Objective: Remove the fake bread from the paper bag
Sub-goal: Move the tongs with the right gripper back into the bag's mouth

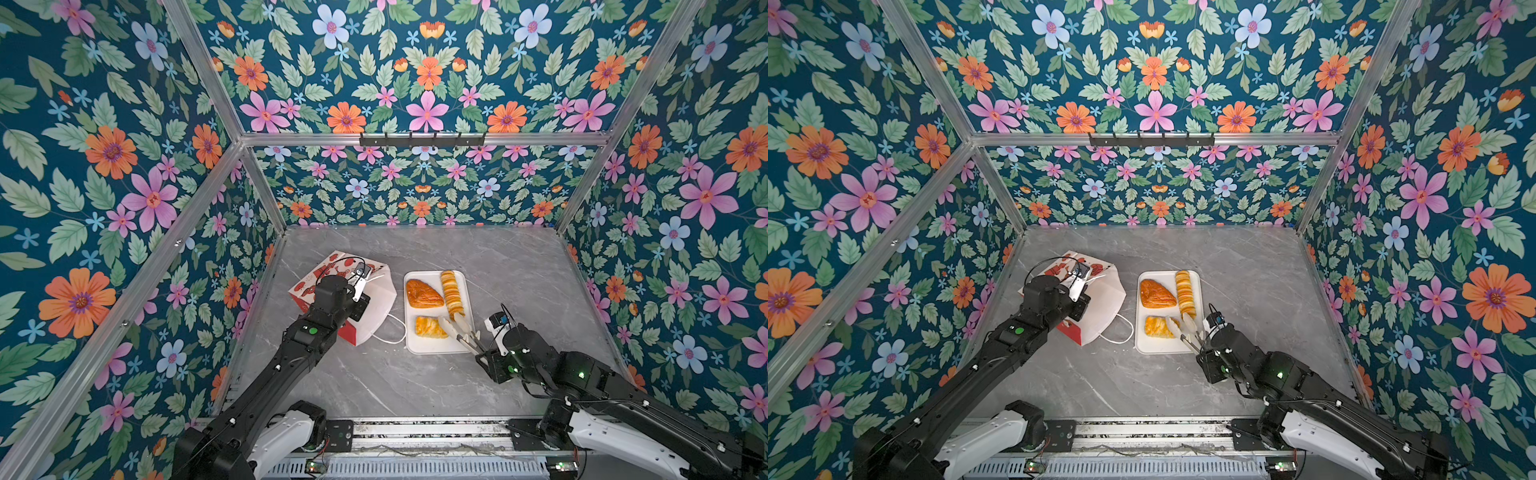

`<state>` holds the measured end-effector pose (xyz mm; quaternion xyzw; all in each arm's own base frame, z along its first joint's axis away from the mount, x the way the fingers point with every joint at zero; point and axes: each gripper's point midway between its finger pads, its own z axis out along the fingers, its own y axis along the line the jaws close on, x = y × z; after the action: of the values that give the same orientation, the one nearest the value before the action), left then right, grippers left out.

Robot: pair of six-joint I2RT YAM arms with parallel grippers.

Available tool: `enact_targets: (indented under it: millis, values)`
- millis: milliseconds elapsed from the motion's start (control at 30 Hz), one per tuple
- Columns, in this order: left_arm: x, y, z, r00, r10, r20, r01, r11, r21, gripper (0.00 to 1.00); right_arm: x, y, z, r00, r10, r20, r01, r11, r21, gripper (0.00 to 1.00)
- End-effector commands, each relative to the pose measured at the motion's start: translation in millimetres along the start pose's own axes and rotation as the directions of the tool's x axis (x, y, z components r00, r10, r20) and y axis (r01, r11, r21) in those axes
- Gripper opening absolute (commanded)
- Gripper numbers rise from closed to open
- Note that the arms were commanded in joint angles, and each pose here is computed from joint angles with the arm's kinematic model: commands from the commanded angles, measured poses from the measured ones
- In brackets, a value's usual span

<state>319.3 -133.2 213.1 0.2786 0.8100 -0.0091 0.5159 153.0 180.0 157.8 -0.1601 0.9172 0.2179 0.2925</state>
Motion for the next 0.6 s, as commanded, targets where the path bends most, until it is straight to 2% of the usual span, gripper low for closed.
enact_targets:
  millis: [0,233,367,567]
  values:
    - [-6.5,-0.5,-1.7,1.000,-0.006,0.029,0.005,1.000,0.007,0.00,-31.4,27.9,-8.2,0.992,-0.079,0.103,0.089,0.991,-0.095,0.39]
    - [-8.2,-4.9,-4.4,0.999,0.004,0.038,-0.005,0.999,0.034,0.00,-71.0,98.3,0.0,0.962,-0.208,0.178,0.253,0.923,-0.289,0.39]
    - [-9.6,-4.8,-7.7,0.999,0.009,0.047,-0.011,0.999,0.034,0.00,-82.6,129.6,20.5,0.955,-0.236,0.182,0.289,0.877,-0.384,0.38]
    - [-12.8,-6.2,-10.0,0.998,0.002,0.064,-0.005,0.999,0.044,0.00,-94.8,152.8,53.5,0.956,-0.254,0.148,0.293,0.856,-0.425,0.37]
